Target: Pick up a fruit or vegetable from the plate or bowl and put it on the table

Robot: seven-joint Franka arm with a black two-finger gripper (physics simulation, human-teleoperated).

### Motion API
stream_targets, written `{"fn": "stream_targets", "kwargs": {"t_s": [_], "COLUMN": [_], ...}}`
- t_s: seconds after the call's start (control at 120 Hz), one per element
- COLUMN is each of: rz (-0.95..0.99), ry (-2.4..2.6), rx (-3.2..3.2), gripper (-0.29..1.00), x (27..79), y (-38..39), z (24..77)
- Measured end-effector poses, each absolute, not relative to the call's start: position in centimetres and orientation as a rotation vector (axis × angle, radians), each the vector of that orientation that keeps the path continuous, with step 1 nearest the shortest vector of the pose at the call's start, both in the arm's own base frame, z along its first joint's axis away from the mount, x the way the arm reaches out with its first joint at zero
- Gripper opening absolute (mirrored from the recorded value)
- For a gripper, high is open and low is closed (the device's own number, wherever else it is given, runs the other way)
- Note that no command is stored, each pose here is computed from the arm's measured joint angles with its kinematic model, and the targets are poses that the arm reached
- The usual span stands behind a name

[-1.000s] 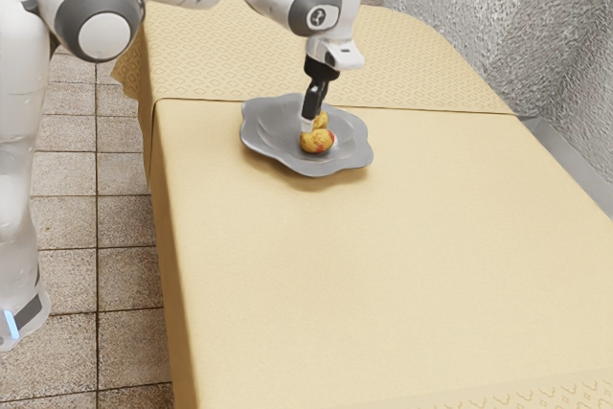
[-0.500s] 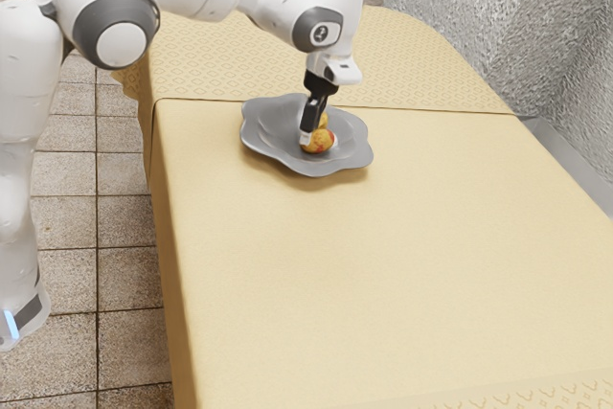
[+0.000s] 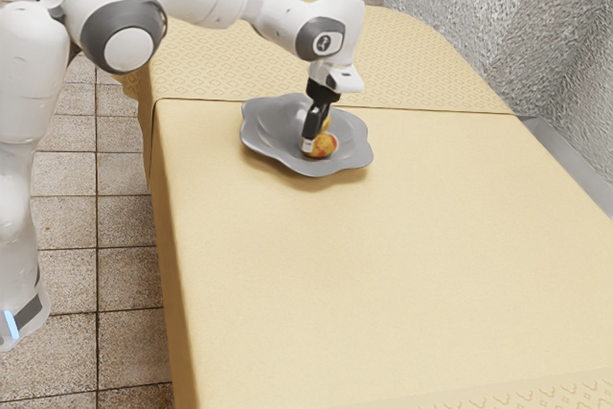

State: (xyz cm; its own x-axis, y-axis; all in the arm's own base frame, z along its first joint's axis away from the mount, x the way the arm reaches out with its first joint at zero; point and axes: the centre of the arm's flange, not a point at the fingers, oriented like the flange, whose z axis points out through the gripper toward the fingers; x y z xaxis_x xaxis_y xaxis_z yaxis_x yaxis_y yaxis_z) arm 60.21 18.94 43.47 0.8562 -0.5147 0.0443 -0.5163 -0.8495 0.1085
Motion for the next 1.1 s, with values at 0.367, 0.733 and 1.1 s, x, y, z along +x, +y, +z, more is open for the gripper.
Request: {"fn": "stream_targets", "kwargs": {"t_s": [0.367,0.733,1.1], "rz": [0.045,0.117,0.31], "ry": [-0.807,-0.749,-1.051], "rx": [2.909,2.881,2.82], "gripper": [0.44,0.35,0.28], "x": [61.2,61.5,64.7], "y": [19.1,19.1,7.0], "z": [42.5,42.7,50.4]}}
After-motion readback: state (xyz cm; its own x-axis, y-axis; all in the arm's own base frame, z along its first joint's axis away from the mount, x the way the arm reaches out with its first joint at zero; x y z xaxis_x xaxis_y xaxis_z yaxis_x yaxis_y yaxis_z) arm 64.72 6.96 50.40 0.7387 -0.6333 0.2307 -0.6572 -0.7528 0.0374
